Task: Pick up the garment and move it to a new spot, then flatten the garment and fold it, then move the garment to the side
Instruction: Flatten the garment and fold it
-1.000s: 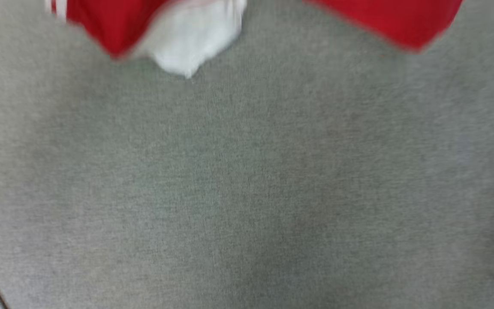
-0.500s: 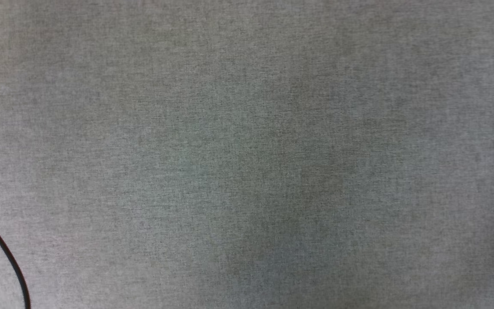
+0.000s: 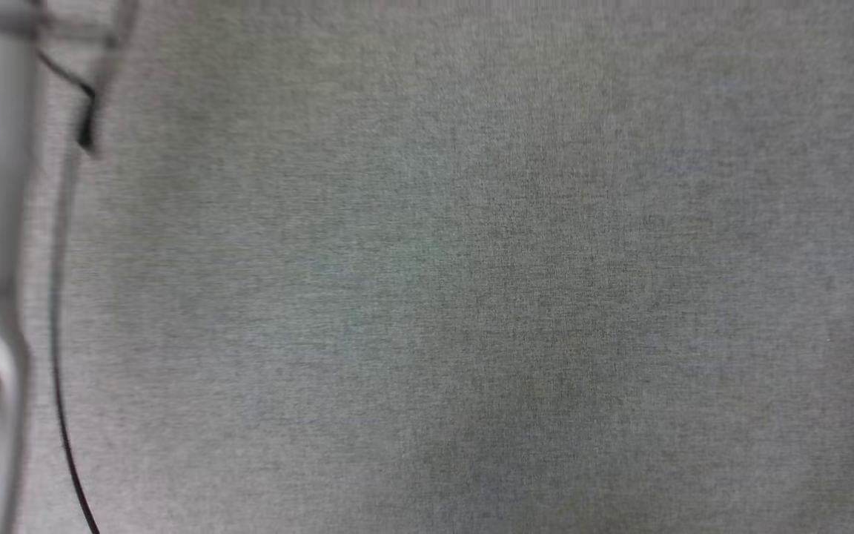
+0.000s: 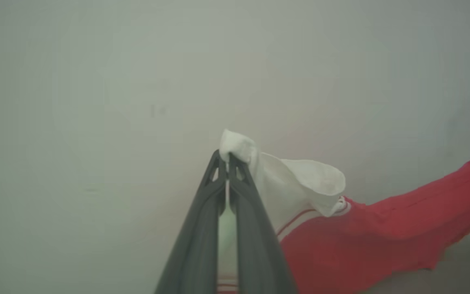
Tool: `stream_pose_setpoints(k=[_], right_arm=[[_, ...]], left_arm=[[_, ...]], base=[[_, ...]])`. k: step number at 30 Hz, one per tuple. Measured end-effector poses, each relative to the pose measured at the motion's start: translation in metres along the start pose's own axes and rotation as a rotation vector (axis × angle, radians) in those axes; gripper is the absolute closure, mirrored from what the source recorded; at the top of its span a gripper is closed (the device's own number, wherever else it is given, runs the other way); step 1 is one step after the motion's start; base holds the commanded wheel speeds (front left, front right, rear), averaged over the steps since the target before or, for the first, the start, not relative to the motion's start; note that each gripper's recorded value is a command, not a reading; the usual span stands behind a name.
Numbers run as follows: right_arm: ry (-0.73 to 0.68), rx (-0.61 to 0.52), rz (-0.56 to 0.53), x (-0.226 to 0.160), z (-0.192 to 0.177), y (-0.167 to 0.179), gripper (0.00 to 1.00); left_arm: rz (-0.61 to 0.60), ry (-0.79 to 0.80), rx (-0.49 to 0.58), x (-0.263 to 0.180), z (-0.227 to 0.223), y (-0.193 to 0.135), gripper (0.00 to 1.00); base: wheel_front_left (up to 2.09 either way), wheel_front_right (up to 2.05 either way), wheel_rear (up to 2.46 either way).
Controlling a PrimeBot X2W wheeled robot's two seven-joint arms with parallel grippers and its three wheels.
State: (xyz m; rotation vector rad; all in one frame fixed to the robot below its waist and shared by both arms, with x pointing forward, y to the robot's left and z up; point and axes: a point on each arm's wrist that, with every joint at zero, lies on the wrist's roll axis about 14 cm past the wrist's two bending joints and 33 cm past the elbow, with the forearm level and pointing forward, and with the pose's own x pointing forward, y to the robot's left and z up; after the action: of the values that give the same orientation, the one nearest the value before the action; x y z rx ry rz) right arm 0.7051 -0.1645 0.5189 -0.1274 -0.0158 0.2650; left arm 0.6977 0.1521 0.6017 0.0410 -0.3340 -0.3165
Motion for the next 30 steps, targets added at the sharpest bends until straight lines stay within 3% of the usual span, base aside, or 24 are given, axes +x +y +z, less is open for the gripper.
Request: stream_pose_setpoints(k=[10, 14, 21, 30], right_arm=[[0.182, 0.092, 0.062, -0.079, -0.061, 0.037, 1.0], [0.241, 0.159, 0.057, -0.114, -0.07, 0.044, 1.0], [0.336, 0.242, 0.054, -0.177, -0.079, 0.051, 1.0], [0.447, 0.343, 0.044, -0.25, -0.094, 0.064, 1.0]], left_arm=[[-0.014, 0.201, -0.128, -0.123, -0.045, -0.052, 1.0], [0.039, 0.268, -0.184, -0.177, -0.048, -0.059, 1.0], [0.086, 0.368, -0.196, -0.262, -0.044, -0.069, 1.0], [0.071, 0.464, -0.205, -0.334, -0.031, -0.088, 1.0]], base=[[0.0, 0.0, 0.0], [0.0, 0.0, 0.0], [0.0, 0.0, 0.0], [0.0, 0.0, 0.0]])
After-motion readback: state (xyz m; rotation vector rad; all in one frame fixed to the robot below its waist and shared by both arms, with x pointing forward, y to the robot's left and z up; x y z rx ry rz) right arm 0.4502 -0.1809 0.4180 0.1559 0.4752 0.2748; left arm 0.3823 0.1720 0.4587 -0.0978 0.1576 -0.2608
